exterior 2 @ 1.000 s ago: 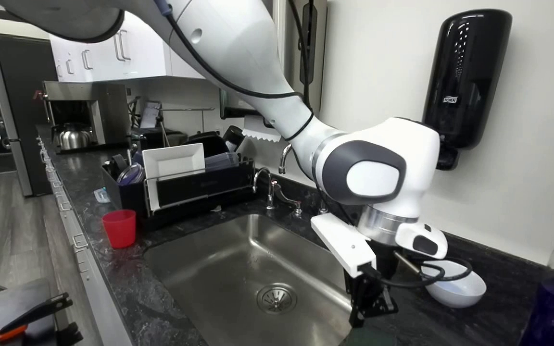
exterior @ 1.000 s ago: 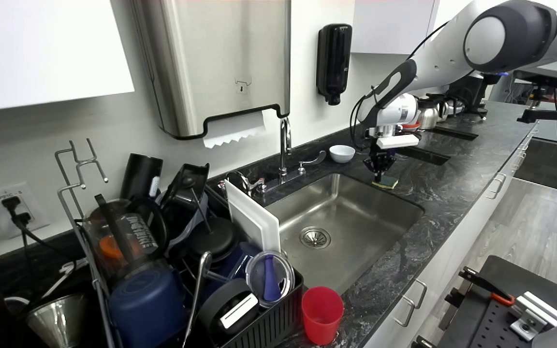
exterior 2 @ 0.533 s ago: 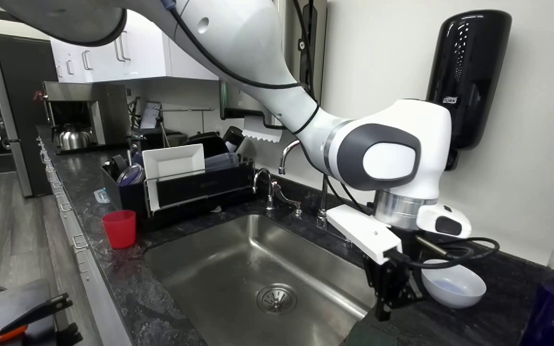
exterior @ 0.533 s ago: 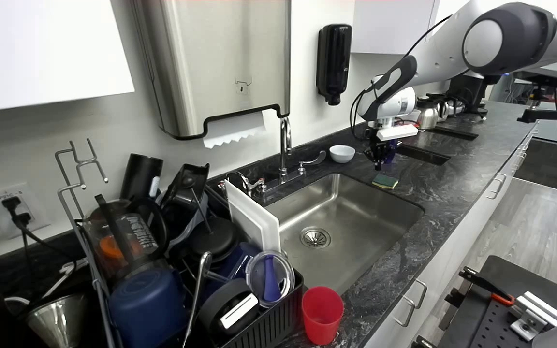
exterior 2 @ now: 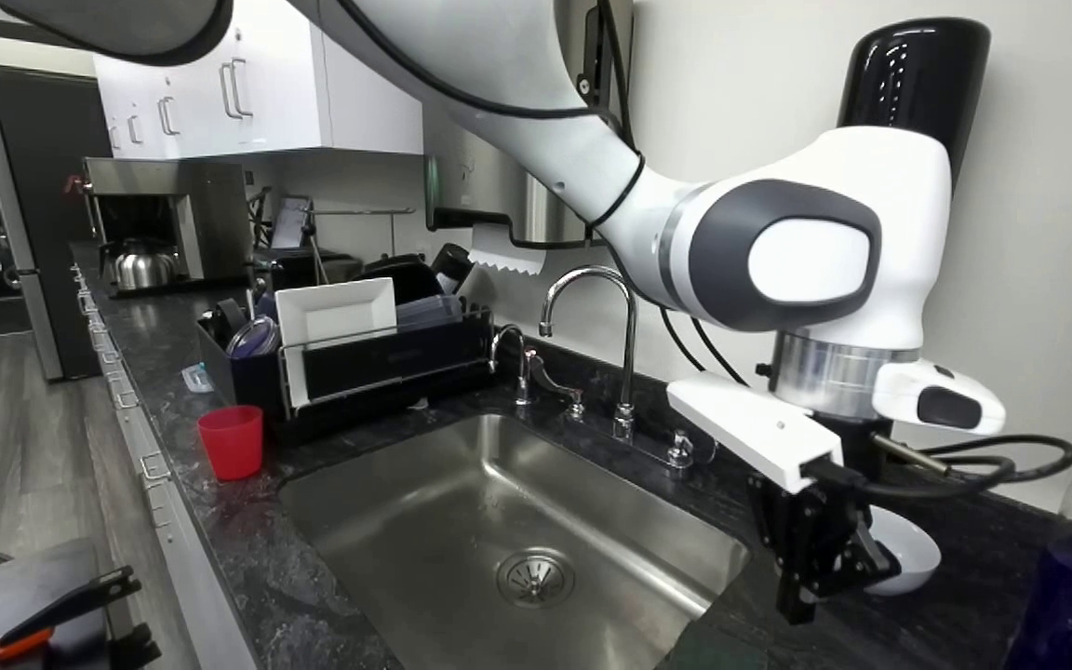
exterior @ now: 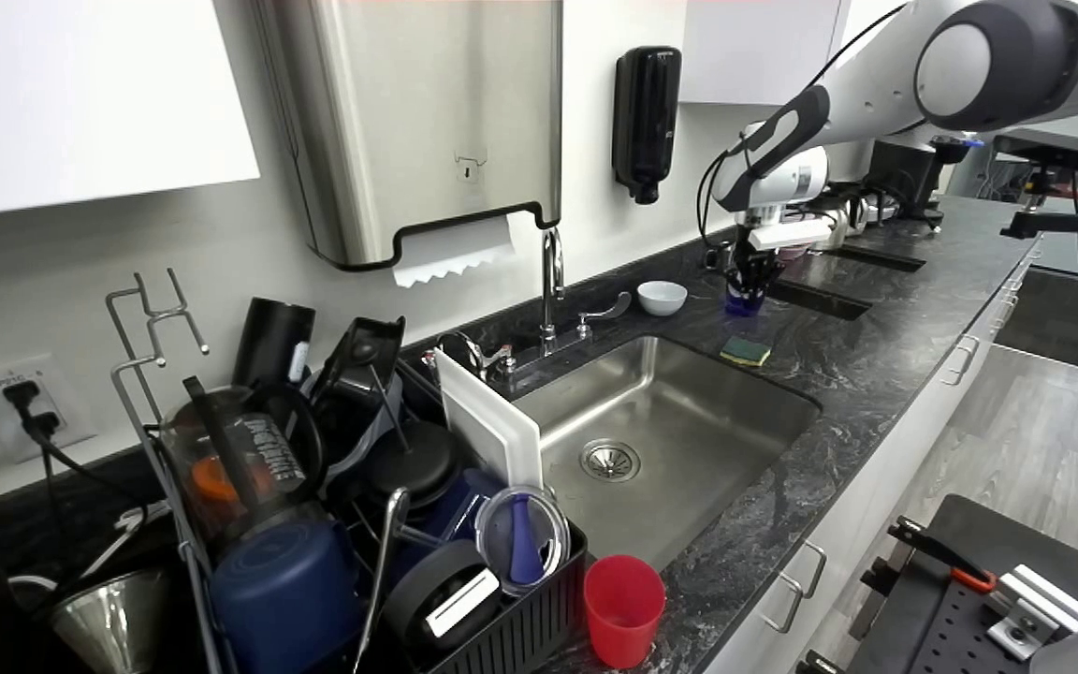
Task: Use the sponge to wipe the countertop
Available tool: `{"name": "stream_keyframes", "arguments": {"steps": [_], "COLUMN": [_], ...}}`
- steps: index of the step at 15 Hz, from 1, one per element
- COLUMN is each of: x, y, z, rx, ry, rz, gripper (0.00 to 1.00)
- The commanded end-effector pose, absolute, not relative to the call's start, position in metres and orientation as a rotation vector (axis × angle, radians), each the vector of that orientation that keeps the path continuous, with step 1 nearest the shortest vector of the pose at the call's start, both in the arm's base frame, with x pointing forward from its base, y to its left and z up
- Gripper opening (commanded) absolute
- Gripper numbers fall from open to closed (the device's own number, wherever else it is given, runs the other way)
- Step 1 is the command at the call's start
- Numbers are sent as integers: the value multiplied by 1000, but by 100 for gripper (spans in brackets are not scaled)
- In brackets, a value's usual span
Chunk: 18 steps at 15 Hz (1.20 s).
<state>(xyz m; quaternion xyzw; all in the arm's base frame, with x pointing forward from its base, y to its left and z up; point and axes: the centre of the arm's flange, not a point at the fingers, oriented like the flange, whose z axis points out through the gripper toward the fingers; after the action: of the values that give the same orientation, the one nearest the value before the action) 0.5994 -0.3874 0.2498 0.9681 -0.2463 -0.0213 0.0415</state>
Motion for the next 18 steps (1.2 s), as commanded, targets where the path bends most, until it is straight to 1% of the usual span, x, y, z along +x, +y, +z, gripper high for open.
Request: {"name": "stream_keyframes", "arguments": {"steps": [1, 4, 8, 10, 18], "x": [586, 582, 574, 570, 539], "y": [-370, -360, -349, -345, -334], "z": [284, 314, 333, 338, 349], "rx": [2977, 2985, 2999, 3003, 3002], "ry": [-750, -736, -719, -721, -709], "rz": [-93, -105, -146, -165, -196], "gripper": [39, 61, 88, 99, 100]}}
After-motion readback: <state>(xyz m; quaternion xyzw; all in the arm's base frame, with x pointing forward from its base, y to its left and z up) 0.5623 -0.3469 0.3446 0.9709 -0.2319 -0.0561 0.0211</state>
